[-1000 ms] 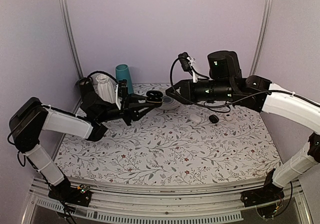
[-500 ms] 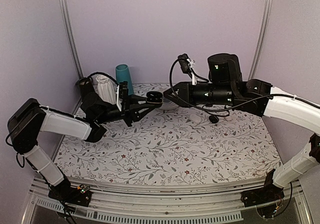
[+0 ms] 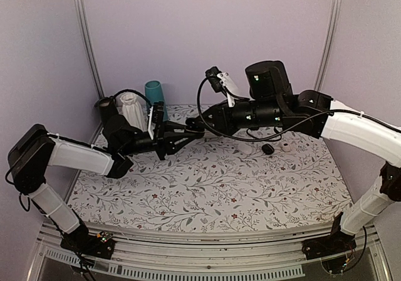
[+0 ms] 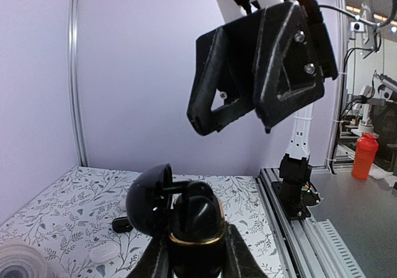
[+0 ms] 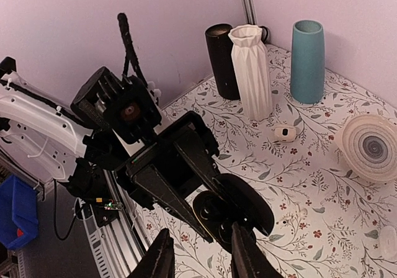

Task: Insert the wireless bluetooth earbuds into the charging case
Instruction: Pick up the right earbud from the right side groove of the charging case, then place the right earbud in the right side groove of the charging case.

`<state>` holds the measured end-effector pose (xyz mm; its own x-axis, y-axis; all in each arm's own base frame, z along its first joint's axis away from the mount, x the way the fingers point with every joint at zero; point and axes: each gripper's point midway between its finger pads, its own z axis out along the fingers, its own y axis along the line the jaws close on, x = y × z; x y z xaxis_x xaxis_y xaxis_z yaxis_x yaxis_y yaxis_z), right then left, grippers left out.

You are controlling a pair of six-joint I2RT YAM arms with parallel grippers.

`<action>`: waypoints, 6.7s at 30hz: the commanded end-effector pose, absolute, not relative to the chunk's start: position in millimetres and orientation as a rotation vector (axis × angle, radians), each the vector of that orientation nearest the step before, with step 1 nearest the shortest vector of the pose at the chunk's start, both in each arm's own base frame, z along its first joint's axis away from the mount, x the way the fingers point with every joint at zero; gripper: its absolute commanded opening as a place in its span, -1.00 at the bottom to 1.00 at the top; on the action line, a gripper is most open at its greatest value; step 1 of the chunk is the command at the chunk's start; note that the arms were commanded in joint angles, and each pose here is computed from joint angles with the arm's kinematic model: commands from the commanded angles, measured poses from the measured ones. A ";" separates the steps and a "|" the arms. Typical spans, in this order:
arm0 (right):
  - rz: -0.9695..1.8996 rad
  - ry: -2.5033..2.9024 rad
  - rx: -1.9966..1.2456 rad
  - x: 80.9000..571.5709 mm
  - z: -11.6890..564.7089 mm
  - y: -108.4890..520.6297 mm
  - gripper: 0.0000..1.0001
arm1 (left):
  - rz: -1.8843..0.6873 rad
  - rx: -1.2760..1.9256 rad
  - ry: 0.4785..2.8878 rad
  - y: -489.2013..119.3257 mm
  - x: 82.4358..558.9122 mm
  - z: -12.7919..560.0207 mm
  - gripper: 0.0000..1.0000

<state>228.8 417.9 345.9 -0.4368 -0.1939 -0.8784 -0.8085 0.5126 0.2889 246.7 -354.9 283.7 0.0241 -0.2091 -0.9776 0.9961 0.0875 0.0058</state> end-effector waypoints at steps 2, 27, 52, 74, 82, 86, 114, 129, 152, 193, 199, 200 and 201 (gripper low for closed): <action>0.949 1.932 -0.922 226.9 339.4 423.1 -0.37 | -1.294 1.000 1.106 -358.9 239.6 295.6 -1.00; 1.025 2.051 -0.893 243.0 313.8 416.0 -0.36 | -1.377 1.006 1.189 -362.0 236.5 295.8 -1.00; 0.978 2.104 -0.895 249.3 290.6 419.2 -0.49 | -1.355 0.995 1.194 -363.0 242.7 298.0 -1.00; 1.012 2.130 -0.802 251.5 299.7 413.9 -0.81 | -1.318 1.010 1.140 -356.1 233.6 296.5 -1.00; 1.081 2.177 -0.737 254.6 297.2 414.8 -0.87 | -1.287 1.008 1.137 -356.4 233.9 290.6 -1.00; 1.117 2.189 -0.699 256.8 298.5 415.4 -0.87 | -1.274 1.011 1.142 -357.0 234.6 286.6 -1.00; 1.052 2.300 -0.809 248.5 279.1 403.9 -0.88 | -1.073 1.124 1.146 -356.3 239.9 259.3 -1.00; 1.068 2.352 -0.888 238.9 267.5 406.3 -0.88 | -0.992 1.178 1.141 -354.6 240.0 247.5 -1.00; 1.004 2.443 -0.942 235.1 243.0 401.4 -0.88 | -0.765 1.315 1.079 -354.3 229.7 225.6 -1.00; 0.998 2.549 -0.996 227.0 221.7 401.6 -0.90 | -0.620 1.395 0.988 -364.2 213.2 208.4 -1.00; 0.988 2.579 -0.996 225.5 215.3 399.8 -0.90 | -0.608 1.398 0.977 -364.4 210.2 209.1 -1.00; 0.990 2.588 -0.998 224.5 213.4 399.7 -0.90 | -0.603 1.399 0.974 -364.7 209.5 209.1 -1.00; 0.993 2.599 -1.000 223.2 210.3 399.3 -0.90 | -0.599 1.403 0.972 -364.8 208.7 208.1 -1.00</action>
<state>221.3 400.0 219.8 -0.7519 -0.5131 -0.4139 -0.6577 0.5407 0.5245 221.7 -360.0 201.3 0.4621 0.2248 -0.8579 0.8555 0.1421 0.4980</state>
